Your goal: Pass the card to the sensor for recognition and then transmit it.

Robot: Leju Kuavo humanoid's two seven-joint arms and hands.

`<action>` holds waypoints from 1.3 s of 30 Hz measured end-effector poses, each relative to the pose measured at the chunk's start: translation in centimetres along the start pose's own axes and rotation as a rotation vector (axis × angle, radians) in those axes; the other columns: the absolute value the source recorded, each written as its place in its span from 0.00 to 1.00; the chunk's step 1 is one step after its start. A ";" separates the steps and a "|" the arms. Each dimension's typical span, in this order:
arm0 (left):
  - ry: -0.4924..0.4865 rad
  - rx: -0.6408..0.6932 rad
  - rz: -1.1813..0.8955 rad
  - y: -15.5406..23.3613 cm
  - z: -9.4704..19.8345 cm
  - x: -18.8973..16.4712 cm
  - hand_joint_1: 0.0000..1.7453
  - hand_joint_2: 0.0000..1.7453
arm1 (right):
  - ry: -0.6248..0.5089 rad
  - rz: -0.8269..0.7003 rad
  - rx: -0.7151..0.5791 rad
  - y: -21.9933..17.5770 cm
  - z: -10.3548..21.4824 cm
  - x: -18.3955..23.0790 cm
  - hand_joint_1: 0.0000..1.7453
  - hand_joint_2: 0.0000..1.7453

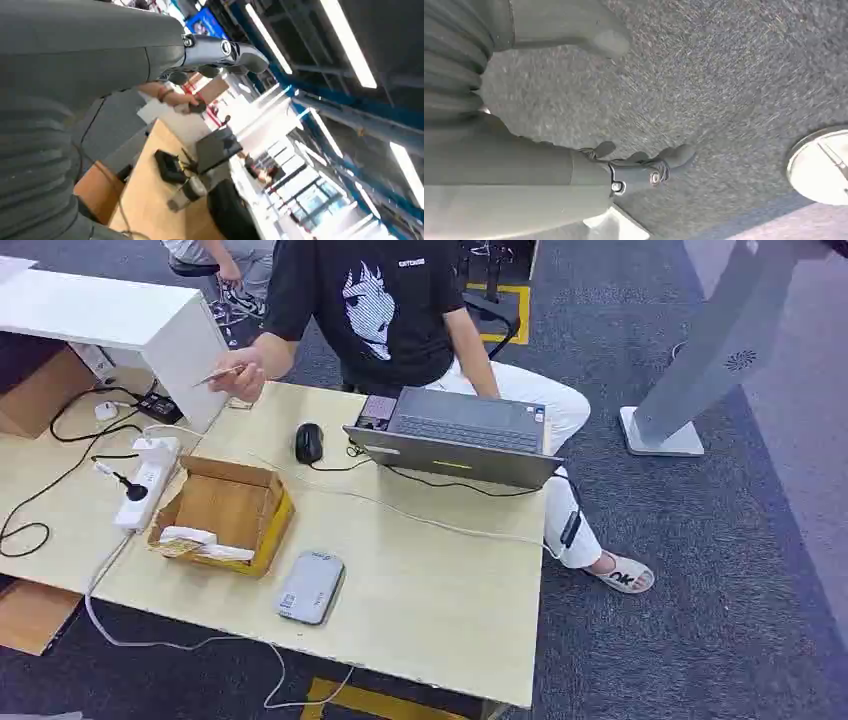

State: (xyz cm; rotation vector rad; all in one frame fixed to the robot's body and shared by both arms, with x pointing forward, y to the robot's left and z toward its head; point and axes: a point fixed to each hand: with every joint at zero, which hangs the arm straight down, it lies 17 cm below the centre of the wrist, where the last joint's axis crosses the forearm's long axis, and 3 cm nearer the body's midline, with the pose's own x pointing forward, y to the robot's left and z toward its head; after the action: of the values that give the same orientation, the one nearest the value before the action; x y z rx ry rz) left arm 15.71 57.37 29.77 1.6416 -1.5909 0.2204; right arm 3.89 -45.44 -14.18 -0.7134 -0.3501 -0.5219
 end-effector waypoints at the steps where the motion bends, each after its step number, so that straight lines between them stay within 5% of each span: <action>1: -0.006 0.027 0.003 -0.5 -0.7 0.5 0.00 1.00 | -0.005 0.005 0.001 0.0 -0.1 0.1 0.00 1.00; 6: -0.040 -0.021 0.032 -5.8 -2.1 3.0 0.00 1.00 | -0.010 0.034 0.003 0.1 -0.5 0.1 0.00 1.00; 19: -0.111 -0.337 0.084 -19.4 0.8 7.5 0.00 1.00 | -0.003 0.092 0.024 0.6 -0.8 -0.5 0.00 1.00; 39: -0.112 -0.503 0.047 -27.7 4.5 9.0 0.00 1.00 | -0.095 0.214 0.079 2.2 -1.2 1.3 0.00 1.00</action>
State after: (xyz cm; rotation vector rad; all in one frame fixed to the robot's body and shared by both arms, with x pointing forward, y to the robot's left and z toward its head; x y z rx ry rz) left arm 40.36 43.97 20.80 1.2426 -1.6057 -0.2370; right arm 6.35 -45.27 -15.58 -0.6913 -0.3760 -0.2706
